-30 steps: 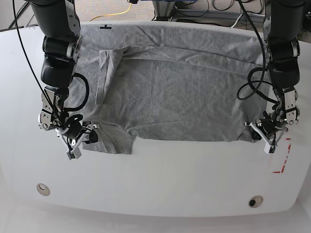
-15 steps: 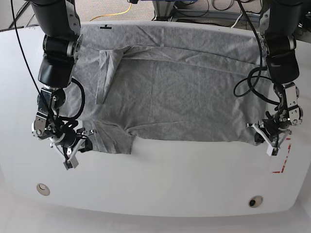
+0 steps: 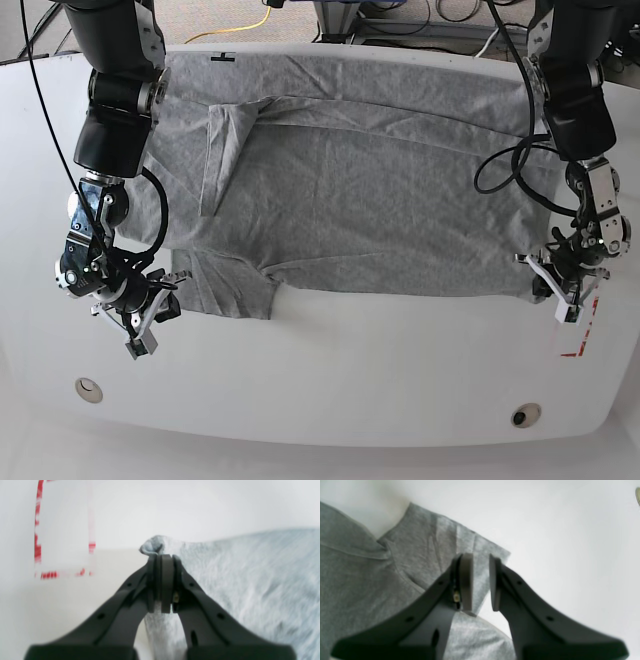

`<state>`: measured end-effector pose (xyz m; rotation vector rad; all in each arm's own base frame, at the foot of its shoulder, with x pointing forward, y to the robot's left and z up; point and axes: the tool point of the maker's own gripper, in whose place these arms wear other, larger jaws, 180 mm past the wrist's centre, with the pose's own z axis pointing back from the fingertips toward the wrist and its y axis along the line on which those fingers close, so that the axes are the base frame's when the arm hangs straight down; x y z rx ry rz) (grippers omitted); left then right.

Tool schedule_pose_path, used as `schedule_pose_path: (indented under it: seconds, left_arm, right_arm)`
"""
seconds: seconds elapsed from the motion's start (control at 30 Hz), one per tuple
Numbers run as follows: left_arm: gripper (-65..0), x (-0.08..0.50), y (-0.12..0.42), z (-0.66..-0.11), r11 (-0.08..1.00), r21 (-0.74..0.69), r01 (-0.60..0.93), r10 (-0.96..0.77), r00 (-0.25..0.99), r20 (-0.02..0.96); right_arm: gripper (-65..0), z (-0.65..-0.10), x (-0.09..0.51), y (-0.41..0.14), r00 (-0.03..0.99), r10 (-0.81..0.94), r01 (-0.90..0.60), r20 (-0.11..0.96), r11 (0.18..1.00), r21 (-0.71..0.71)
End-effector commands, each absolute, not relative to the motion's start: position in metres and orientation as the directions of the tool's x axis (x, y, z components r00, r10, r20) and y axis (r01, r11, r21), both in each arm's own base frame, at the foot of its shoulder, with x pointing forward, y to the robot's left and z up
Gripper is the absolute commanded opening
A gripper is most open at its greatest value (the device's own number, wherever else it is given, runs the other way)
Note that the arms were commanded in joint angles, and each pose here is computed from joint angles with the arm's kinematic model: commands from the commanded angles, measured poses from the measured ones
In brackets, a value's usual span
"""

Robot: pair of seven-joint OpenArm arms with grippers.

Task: Layout the t-shirt on the table in an organized manner, then fold the t-shirt properly
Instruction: 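Lift the hem with both grippers and fold it over toward the folded shoulder edge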

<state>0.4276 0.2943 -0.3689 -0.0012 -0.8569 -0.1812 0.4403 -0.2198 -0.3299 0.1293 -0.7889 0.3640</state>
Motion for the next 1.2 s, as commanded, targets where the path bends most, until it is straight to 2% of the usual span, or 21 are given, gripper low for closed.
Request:
schedule_pose_path:
  seconds: [0.0,0.03,0.1,0.2,0.27,0.47,0.83,1.17]
  left_arm:
    - [-65.0,0.442,0.301,-0.343,0.985,0.092,0.146,-0.161,0.585,0.795]
    - [-65.0,0.442,0.301,-0.343,0.985,0.092,0.146,-0.161,0.585,0.795]
    - [-65.0,0.442,0.301,-0.343,0.985,0.092,0.147,-0.162,0.582,0.797]
    - [-65.0,0.442,0.301,-0.344,0.985,0.091,0.147,-0.160,0.586,0.794]
    - [-65.0,0.442,0.301,-0.344,0.985,0.091,0.147,-0.160,0.586,0.794]
    - [-65.0,0.442,0.301,-0.343,0.985,0.092,0.147,-0.162,0.584,0.796]
    - [-65.0,0.441,0.296,-0.343,0.980,0.090,0.177,-0.178,0.581,0.794]
    - [-65.0,0.438,0.296,-0.348,0.979,0.090,0.182,-0.184,0.606,0.774]
  right_arm:
    - [-47.1,-0.315,0.454,-0.222,0.604,0.241,-0.358,0.760,0.933,-0.012]
    - [-45.0,-0.318,0.454,-0.222,0.606,0.234,-0.357,0.760,0.934,-0.002]
    - [-35.0,-0.331,0.454,-0.221,0.616,0.201,-0.349,0.762,0.937,0.035]
    - [-23.9,-0.346,0.453,-0.219,0.624,0.149,-0.334,0.767,0.938,0.089]
    - [-20.9,-0.353,0.453,-0.223,0.626,0.123,-0.320,0.770,0.941,0.110]
    - [-20.3,-0.377,0.447,-0.233,0.652,0.041,-0.272,0.757,0.945,0.184]
    - [-20.0,-0.396,0.440,-0.232,0.666,-0.014,-0.242,0.746,0.942,0.234]
    - [-20.5,-0.405,0.433,-0.212,0.676,-0.079,-0.236,0.732,0.918,0.318]
